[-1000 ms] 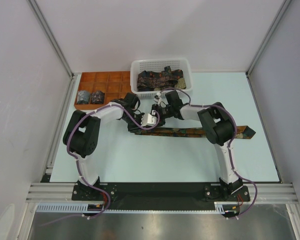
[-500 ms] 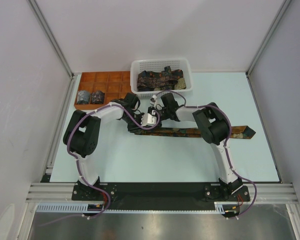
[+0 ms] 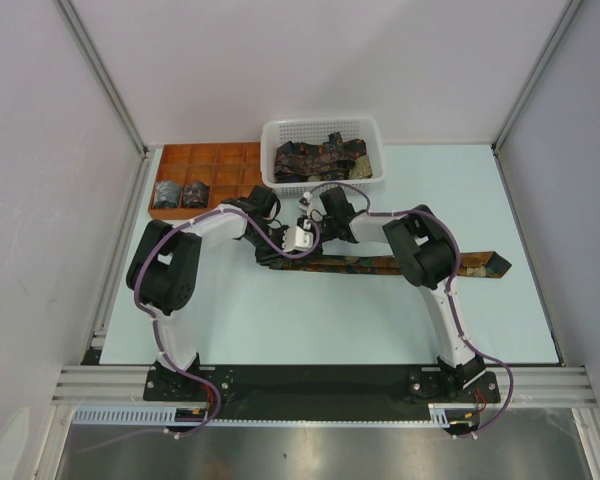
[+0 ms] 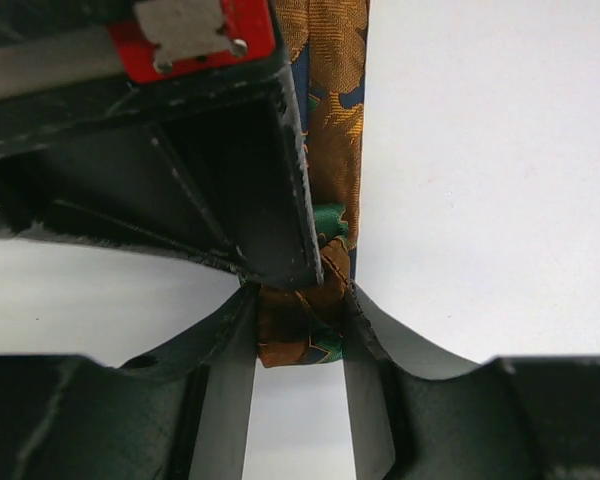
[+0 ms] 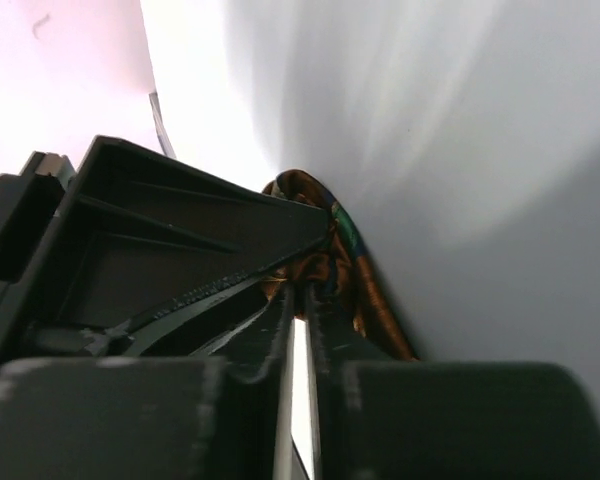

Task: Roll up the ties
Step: Roll the tie at the center of the board.

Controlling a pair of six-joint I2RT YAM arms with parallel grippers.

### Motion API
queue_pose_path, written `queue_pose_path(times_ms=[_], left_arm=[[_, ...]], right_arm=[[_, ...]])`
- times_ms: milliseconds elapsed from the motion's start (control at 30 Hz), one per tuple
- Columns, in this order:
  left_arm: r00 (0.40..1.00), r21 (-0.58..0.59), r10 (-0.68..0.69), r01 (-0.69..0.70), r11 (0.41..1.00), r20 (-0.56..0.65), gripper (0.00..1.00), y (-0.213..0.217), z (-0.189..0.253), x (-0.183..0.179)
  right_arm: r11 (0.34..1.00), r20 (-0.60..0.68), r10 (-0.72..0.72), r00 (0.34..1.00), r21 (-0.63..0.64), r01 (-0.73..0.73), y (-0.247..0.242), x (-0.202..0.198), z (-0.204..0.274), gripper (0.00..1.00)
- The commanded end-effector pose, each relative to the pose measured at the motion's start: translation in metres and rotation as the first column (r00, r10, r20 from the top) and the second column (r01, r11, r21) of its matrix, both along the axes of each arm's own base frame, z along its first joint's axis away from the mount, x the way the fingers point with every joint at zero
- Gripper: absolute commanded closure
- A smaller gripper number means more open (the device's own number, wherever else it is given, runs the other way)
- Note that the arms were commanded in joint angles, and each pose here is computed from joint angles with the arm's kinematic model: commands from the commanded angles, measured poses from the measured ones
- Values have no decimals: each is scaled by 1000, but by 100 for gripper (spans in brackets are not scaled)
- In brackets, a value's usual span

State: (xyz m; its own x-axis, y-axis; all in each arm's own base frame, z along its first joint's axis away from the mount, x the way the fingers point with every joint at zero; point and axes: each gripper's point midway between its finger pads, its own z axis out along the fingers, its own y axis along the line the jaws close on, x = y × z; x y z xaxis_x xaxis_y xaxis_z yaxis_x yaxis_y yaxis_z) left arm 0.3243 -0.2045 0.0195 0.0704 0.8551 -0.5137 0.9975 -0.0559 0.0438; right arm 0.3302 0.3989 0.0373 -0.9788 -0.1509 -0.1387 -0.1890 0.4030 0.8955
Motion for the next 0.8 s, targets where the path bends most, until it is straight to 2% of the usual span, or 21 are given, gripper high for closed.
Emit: queue_pose_path(times_ms=[0,33,133,200,367,667,767], left_arm=[[998,-12,35,-35,999,-48,55,-1,0,-7],[997,-13,56,-56,998,-47,47,5,1,-3],[995,-31,90,-91,995,-41,36,18,7,4],[994,-30,105,-106,994,-39,32,24,8,6],[996,-21,87,-88,996,-33,30,26,4,3],[997,-80,69,-70,994,-25,30,7,14,7],[998,-86,54,-56,995,-27,35,-1,15,7]], right_arm=[[999,2,-15,1000,-43,15,-6,5,-17,99],[999,-1,-13,1000,-41,13,-7,5,-17,100],[1000,-22,-22,1000,-19,22,-14,3,-17,100],[999,-36,-38,999,17,39,-16,4,-16,100],[995,-49,-32,998,89,37,-16,2,-12,100],[994,-80,-59,995,83,65,-25,3,-21,100],[993,-73,-67,995,88,73,-27,5,-19,100]])
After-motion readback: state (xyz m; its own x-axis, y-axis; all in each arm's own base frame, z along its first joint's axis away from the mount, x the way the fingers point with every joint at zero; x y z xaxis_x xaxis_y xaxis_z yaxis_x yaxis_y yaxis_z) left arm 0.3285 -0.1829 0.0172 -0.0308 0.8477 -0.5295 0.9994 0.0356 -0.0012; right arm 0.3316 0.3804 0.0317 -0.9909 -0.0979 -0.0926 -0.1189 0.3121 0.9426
